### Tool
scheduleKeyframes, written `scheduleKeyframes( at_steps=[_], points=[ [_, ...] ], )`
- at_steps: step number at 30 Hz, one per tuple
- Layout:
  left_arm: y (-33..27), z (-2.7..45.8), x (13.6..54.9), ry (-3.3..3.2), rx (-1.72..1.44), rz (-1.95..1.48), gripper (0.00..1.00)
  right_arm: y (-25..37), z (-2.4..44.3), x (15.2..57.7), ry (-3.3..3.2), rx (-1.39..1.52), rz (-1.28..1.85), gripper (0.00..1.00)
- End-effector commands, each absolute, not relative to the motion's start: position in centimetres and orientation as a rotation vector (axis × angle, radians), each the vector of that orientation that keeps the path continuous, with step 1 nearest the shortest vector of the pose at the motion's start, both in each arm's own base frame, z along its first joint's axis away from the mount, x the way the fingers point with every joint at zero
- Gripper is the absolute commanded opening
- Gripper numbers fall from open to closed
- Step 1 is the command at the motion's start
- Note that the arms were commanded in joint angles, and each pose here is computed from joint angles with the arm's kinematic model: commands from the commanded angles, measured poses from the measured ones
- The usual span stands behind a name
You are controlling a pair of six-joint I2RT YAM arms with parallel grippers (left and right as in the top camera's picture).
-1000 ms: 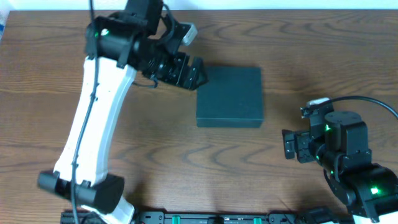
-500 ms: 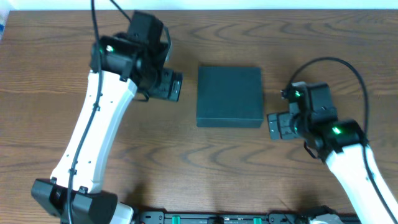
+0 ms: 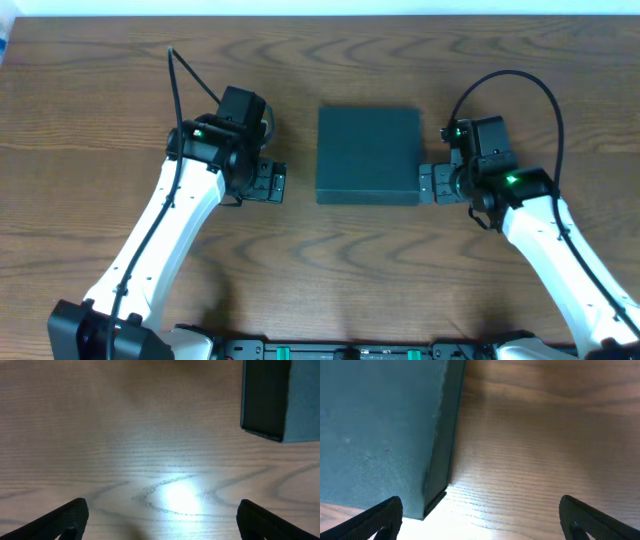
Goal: Pack container
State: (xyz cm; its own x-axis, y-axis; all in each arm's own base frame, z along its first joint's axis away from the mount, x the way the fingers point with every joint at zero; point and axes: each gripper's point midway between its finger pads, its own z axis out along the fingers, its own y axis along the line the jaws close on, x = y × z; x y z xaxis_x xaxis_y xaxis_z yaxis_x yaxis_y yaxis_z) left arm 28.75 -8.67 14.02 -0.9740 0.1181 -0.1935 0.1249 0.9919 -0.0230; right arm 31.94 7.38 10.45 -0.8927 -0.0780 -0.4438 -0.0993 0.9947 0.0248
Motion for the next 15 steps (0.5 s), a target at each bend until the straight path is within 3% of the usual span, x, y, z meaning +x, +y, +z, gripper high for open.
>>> scheduleKeyframes(
  at_steps=[1,15],
  points=[
    [-9.0,14.5,29.2,2.912,0.166,-0.072,0.96,7.4,9.9,32.1,2.693,-0.07,0.083,0.99],
    [-9.1,14.7,29.8,2.885,0.165,-0.081,0.96,7.5,7.2,32.2,2.77,-0.072,0.077,0.99]
  ],
)
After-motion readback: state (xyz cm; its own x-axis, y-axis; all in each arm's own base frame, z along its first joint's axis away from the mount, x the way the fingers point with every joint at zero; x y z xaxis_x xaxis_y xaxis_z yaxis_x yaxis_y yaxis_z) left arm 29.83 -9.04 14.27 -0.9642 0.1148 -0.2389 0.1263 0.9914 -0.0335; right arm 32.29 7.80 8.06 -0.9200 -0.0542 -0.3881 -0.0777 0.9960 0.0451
